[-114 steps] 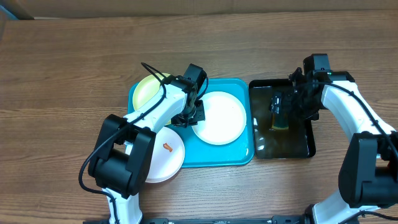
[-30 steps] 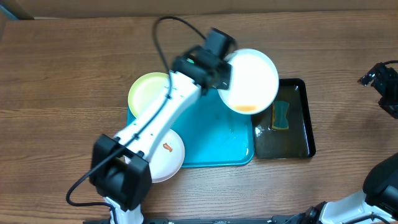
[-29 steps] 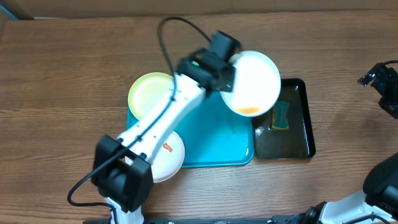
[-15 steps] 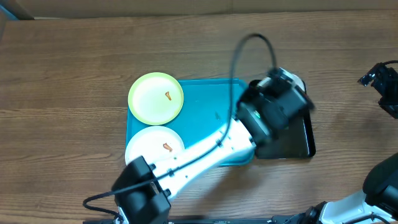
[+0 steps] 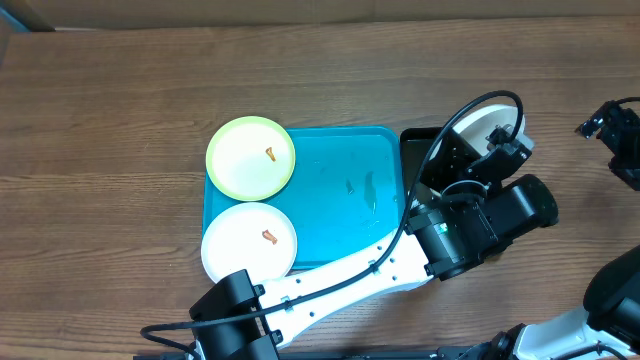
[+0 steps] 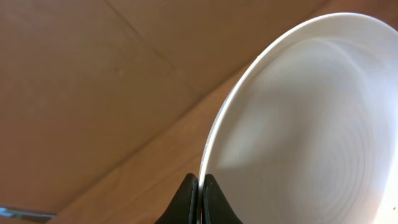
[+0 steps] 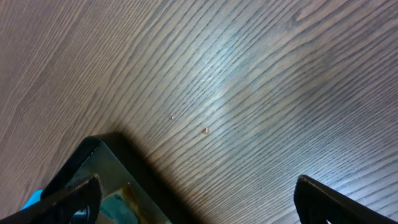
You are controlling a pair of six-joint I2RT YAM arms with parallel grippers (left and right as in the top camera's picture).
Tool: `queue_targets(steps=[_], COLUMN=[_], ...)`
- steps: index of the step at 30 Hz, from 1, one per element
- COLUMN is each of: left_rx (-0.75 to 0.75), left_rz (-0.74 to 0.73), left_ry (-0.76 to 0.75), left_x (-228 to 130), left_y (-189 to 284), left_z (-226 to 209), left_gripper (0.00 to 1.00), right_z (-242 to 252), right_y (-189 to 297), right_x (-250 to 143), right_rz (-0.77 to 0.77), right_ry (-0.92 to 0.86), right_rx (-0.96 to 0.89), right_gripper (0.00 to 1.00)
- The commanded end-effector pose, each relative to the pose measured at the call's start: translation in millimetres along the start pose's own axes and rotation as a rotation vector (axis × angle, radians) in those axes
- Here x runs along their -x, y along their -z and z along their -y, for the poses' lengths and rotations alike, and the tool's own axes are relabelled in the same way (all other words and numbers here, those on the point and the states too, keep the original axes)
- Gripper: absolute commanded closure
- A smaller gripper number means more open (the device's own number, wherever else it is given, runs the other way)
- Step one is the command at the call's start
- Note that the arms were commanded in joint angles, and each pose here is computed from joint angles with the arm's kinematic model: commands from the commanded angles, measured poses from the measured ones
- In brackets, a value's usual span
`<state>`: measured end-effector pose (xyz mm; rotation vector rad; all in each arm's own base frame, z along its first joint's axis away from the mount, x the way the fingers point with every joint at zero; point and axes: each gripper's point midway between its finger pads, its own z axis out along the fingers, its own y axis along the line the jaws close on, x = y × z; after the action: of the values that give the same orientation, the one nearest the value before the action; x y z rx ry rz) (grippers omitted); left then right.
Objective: Clean dirty plates on tray and stack at the side
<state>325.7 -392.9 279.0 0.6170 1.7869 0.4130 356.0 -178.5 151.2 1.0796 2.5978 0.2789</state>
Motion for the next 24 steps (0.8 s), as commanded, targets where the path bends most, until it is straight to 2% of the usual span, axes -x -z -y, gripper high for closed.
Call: queue_targets(steps=[1,11,15,17,19,21,24], left_rx=[0.060,0.069,0.154,0.074,0.076,0.114,0.070], left_rz=[0.035,0.045,0.070,0.082,0.081,0.071,0.063], left_ry=[0.027,0.126,0.203,0.167,0.088,0.120,0.122], left_x=[20,23,30,34,35,32,30], left_y=[9,6,9,10,10,8,3], left_z=[-28,-33,-49,-33,-33,-41,-36], left_gripper=[0.96,0.95,0.96,0.96,0.96,0.96,0.96], right_z=[-2,-2,-2,-2,-2,-2,-2], right_y=[7,7,7,7,7,7,7], right_x=[4,4,4,4,4,4,4], right_rz=[0.025,0.025,0.025,0.025,0.025,0.025,0.025], right_ry=[0.001,0.001,0.000,0.001,0.001,0.001,0.000], right_rx=[0.006,0.006,0.006,0.006,0.006,0.006,0.006], right_gripper=[0.00,0.00,0.00,0.00,0.00,0.00,0.00])
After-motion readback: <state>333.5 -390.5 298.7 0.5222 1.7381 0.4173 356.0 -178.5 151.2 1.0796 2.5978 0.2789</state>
